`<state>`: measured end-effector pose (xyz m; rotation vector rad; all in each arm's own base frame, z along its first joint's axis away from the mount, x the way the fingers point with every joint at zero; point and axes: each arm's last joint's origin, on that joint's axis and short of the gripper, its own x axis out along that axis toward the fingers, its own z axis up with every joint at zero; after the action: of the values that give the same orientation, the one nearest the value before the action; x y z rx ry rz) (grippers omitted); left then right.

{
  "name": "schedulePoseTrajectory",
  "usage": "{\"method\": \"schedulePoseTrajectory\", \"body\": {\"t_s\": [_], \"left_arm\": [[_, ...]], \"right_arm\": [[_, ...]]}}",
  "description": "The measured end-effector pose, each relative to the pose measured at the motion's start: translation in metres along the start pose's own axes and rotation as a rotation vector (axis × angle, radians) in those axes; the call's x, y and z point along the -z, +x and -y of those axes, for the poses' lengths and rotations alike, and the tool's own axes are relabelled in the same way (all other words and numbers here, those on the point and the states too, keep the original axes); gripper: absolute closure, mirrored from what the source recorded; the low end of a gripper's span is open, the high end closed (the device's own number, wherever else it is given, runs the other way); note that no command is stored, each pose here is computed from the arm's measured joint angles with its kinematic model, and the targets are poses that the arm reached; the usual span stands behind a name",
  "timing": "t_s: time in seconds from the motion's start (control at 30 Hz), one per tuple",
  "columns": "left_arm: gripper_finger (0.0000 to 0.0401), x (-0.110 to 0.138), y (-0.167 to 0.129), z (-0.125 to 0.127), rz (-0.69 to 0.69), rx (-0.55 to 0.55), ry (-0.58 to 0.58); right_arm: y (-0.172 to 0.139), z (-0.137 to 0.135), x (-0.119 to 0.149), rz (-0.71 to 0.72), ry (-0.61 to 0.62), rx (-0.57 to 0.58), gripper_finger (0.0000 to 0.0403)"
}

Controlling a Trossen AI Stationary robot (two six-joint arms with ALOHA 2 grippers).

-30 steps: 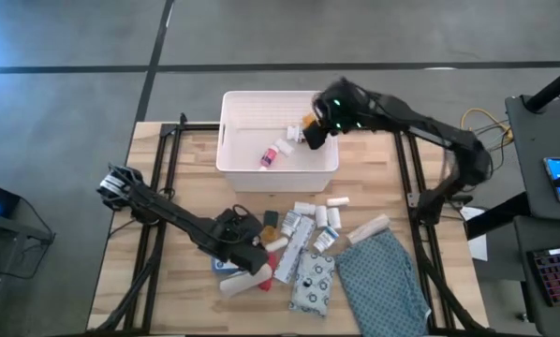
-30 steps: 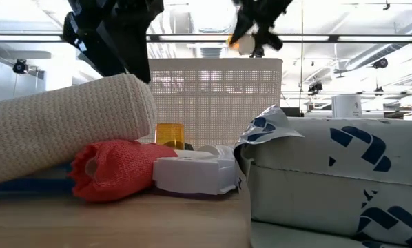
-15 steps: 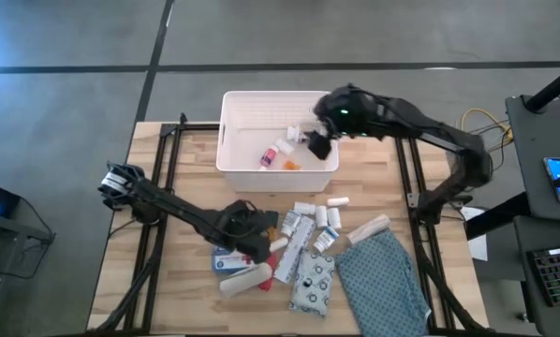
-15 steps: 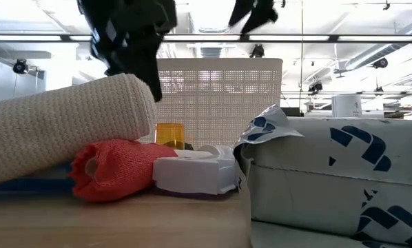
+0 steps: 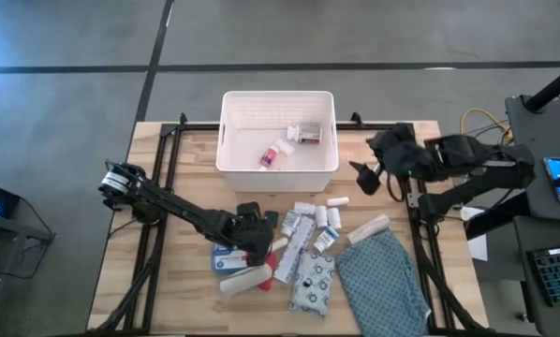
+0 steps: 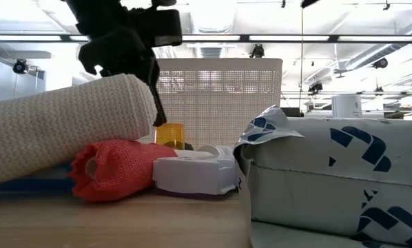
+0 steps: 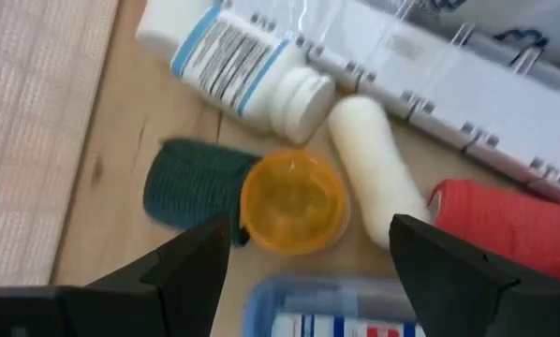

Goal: Pick & place medical supplies in basket/bin
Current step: Put the orange bottle into the white bin

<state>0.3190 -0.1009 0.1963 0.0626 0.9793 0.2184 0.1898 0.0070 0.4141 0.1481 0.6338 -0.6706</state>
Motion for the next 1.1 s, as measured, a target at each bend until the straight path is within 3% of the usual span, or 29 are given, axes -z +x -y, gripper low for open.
{"method": "schedulePoseTrajectory", "body": {"t_s": [0.3,0.7,0.8,0.97,1.1], "left_arm": [[0.0132,-0.009,0.010,-0.020,-0.004,0.047,-0.070],[0.0137,-0.009,0.022,-0.016,0.013,0.095,-0.088],[0.0163,-0.007,0.024,-0.016,-0.001,0.089,-0.084],[0.0239,-0.006,0.024,-0.017,-0.015,0.081,-0.086],[0.0245,-0.013,0.018,-0.017,-0.030,0.077,-0.103]], "right_arm": [[0.019,-0.005,0.044,-0.084,0.075,0.037,0.0049],[0.030,-0.012,0.049,-0.084,0.071,0.036,0.0049],[0.029,-0.012,0.048,-0.081,0.070,0.037,0.0049],[0.029,-0.012,0.048,-0.072,0.070,0.049,0.0049],[0.029,-0.012,0.048,-0.071,0.070,0.048,0.0052]]}}
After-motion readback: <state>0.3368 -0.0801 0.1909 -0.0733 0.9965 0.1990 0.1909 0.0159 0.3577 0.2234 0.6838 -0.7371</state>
